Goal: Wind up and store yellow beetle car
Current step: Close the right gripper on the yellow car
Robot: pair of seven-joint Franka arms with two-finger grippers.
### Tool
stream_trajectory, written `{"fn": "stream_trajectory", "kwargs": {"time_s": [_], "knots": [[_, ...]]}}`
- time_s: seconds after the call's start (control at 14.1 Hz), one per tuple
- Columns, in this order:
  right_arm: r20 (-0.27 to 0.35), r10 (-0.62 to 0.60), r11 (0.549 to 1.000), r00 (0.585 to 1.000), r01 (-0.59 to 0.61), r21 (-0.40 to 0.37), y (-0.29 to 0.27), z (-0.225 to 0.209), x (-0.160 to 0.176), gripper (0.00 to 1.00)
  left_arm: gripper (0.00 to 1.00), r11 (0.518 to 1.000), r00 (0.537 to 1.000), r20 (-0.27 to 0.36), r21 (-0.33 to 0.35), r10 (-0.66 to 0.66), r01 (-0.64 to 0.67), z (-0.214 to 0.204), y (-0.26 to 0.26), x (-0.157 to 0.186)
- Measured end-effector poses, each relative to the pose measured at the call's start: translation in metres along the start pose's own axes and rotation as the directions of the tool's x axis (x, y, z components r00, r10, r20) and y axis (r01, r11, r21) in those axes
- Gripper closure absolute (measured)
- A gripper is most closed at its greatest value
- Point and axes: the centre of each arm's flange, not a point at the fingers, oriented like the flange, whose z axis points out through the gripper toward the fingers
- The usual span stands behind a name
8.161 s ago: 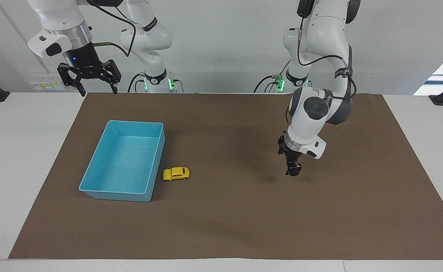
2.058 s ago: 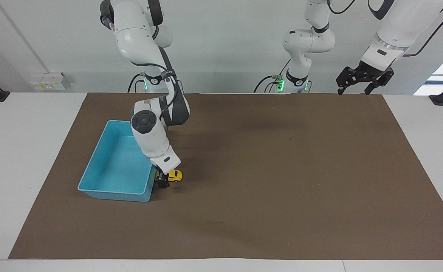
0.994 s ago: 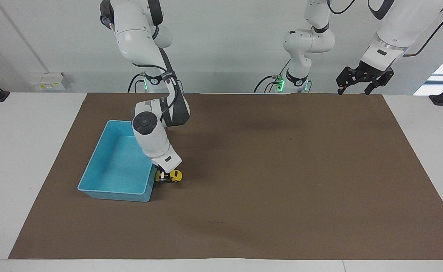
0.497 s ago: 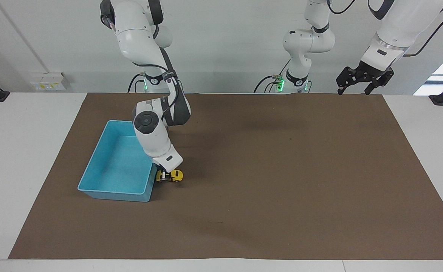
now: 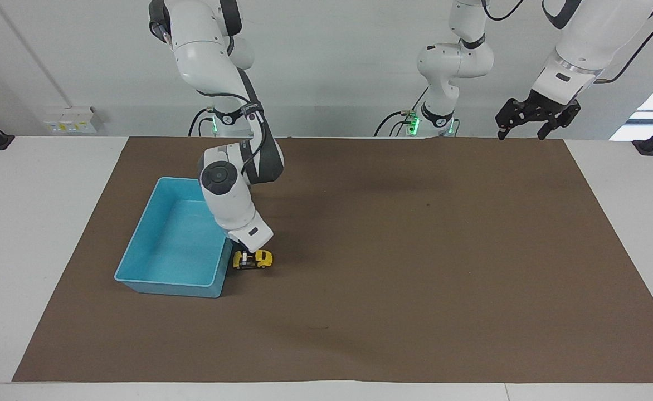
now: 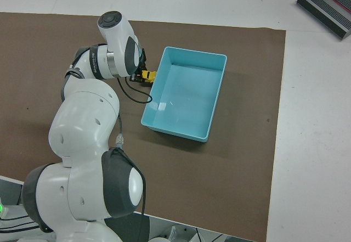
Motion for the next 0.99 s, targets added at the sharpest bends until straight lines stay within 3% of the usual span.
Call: {"fn": "stream_trajectory", "kwargs": {"time_s": [0.64,0.99], "knots": [[-0.015,0.041,0.999,0.999,-0.040,0.031,0.004,-0.078,0.025,0.56,0.00,1.000,1.000,0.000,0.000,0.000,0.000,0.000,0.000,0.000],[-0.006,0.068,0.997,0.998,-0.067,0.043,-0.004,-0.122,0.005,0.56,0.00,1.000,1.000,0.000,0.000,0.000,0.000,0.000,0.000,0.000]]}}
